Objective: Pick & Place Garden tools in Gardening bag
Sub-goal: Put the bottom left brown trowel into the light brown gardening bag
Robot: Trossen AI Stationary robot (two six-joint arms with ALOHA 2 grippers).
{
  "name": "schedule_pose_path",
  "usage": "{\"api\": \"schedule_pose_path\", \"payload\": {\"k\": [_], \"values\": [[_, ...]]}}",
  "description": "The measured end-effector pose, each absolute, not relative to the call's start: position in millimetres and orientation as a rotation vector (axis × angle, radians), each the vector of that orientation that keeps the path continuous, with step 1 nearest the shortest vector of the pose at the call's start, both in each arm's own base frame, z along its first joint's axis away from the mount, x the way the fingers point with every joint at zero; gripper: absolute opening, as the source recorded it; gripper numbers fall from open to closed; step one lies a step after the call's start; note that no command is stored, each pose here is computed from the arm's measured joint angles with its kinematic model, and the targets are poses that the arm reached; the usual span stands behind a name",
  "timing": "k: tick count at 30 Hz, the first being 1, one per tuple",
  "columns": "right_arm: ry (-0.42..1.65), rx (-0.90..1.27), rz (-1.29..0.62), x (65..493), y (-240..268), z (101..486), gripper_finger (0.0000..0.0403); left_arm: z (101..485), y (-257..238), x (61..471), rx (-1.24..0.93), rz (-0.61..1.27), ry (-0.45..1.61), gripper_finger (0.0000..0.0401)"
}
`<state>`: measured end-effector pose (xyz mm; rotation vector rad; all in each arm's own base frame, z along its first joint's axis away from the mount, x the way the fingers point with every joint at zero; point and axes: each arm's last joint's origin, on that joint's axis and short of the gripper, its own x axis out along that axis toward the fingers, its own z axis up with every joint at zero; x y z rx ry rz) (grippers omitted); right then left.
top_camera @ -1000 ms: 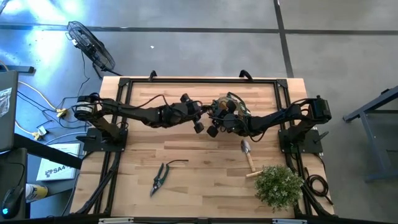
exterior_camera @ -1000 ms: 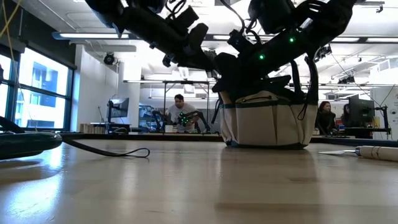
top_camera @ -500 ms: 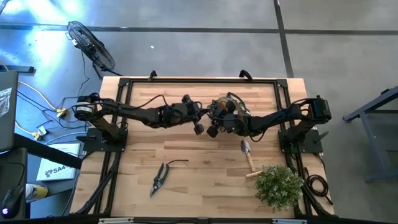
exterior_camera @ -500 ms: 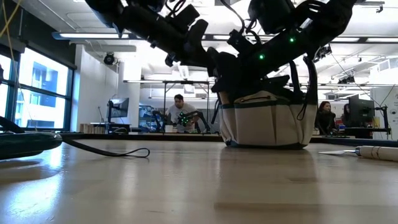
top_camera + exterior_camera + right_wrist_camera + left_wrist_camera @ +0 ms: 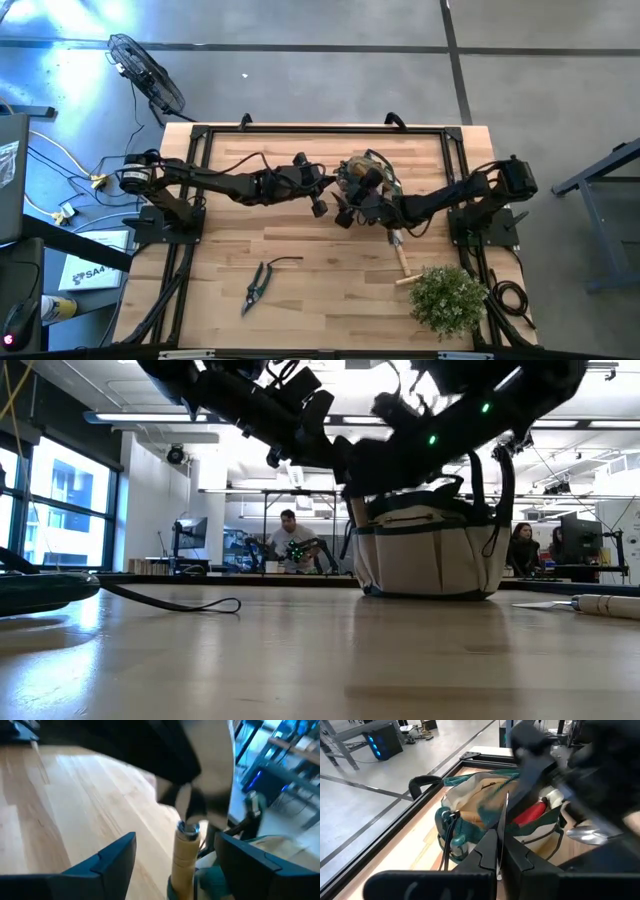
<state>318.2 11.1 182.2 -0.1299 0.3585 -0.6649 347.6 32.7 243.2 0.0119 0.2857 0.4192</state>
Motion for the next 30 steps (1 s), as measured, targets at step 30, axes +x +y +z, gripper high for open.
{"api": "schedule_pose_path", "payload": {"k": [30], "values": [[0.125, -0.117, -0.599, 249, 68, 281, 0.0260, 243, 30, 349, -0.005, 0.328, 0.284, 0.0000]]}}
